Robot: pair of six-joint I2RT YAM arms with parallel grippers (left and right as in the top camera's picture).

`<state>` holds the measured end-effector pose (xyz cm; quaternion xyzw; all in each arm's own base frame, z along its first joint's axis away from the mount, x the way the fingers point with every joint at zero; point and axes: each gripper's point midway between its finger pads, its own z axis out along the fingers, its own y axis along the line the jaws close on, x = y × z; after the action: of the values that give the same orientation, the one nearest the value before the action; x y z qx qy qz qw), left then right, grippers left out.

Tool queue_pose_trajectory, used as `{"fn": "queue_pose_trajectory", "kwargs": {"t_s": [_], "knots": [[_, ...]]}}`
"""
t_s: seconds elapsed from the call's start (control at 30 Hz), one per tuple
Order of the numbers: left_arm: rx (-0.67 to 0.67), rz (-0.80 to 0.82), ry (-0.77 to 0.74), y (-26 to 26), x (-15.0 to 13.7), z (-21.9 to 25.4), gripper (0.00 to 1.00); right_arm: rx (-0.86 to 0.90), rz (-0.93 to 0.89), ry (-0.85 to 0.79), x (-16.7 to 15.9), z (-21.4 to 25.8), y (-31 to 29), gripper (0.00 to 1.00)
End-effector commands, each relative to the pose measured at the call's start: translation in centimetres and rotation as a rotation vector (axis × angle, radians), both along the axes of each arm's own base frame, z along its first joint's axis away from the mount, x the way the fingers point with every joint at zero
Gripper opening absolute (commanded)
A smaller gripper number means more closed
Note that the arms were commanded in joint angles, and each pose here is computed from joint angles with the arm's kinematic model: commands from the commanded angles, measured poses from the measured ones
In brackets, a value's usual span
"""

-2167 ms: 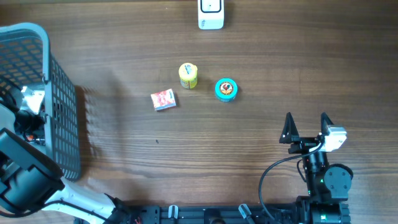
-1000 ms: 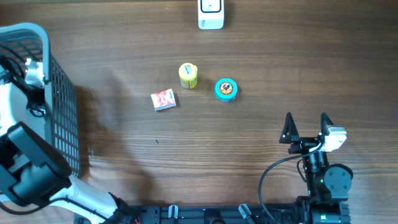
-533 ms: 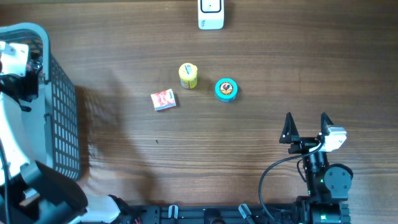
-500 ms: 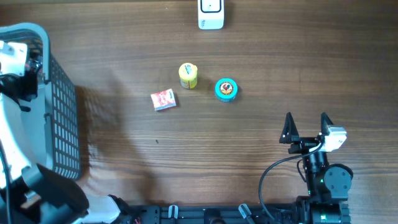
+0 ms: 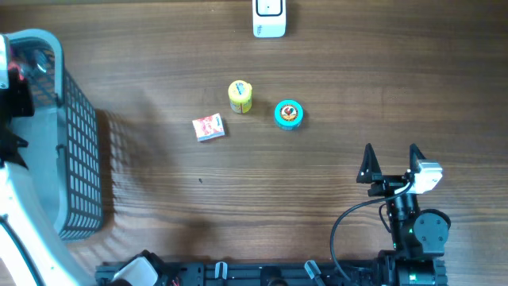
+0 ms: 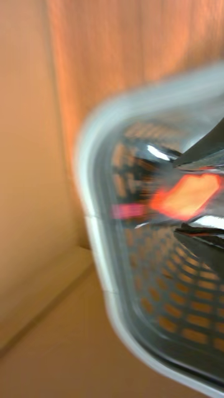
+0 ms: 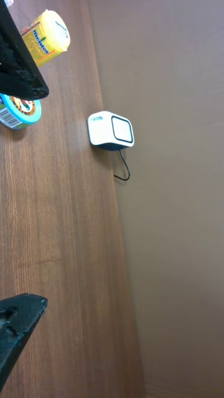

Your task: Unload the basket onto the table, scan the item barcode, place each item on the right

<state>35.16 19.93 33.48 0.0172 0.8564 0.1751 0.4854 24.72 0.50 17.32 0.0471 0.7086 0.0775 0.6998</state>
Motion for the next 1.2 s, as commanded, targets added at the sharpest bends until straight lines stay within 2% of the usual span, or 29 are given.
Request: {"fn": "queue_pose_trajectory", "kwargs": {"t_s": [0.0, 0.1, 0.2, 0.33, 0.43, 0.5, 0.57, 0.8, 0.9, 0.97, 1.03, 1.17], "knots": [[-0.159, -0.199, -0.169, -5.3, 0.3, 4.2, 0.25, 0.008, -0.003, -0.006, 0.0, 0.1, 0.0, 1.00], [-0.247, -0.278, -0.193, -7.3, 0.4, 4.6, 0.25, 0.008, -0.003, -0.006, 0.0, 0.1, 0.0, 1.00], [-0.274, -0.302, -0.190, -8.3, 0.7, 4.5, 0.22, 0.009, -0.002, -0.006, 0.0, 0.1, 0.0, 1.00], [-0.263, -0.308, -0.189, -8.5, 0.8, 4.5, 0.31, 0.008, -0.003, -0.006, 0.0, 0.1, 0.0, 1.00], [-0.241, -0.236, -0.169, -7.3, 0.7, 4.0, 0.54, 0.008, -0.003, -0.006, 0.0, 0.1, 0.0, 1.00], [-0.226, -0.194, -0.158, -6.5, 0.6, 3.8, 0.91, 0.008, -0.002, -0.006, 0.0, 0.1, 0.0, 1.00], [-0.223, -0.173, -0.147, -6.2, 0.5, 3.5, 1.00, 0.008, -0.003, -0.006, 0.0, 0.1, 0.0, 1.00], [-0.218, -0.127, -0.164, -5.1, 0.4, 3.8, 1.00, 0.008, -0.002, -0.006, 0.0, 0.1, 0.0, 1.00], [-0.276, 0.113, -0.264, -0.5, -0.6, 5.2, 1.00, 0.008, -0.003, -0.006, 0.0, 0.1, 0.0, 1.00], [-0.334, 0.316, -0.360, 3.2, -2.2, 6.2, 1.00, 0.008, -0.003, -0.006, 0.0, 0.1, 0.0, 1.00], [-0.360, 0.403, -0.410, 5.2, -3.5, 6.7, 1.00, 0.008, -0.003, -0.006, 0.0, 0.1, 0.0, 1.00], [-0.370, 0.444, -0.399, 6.2, -4.6, 6.1, 1.00, 0.008, -0.003, -0.006, 0.0, 0.1, 0.0, 1.00]]}}
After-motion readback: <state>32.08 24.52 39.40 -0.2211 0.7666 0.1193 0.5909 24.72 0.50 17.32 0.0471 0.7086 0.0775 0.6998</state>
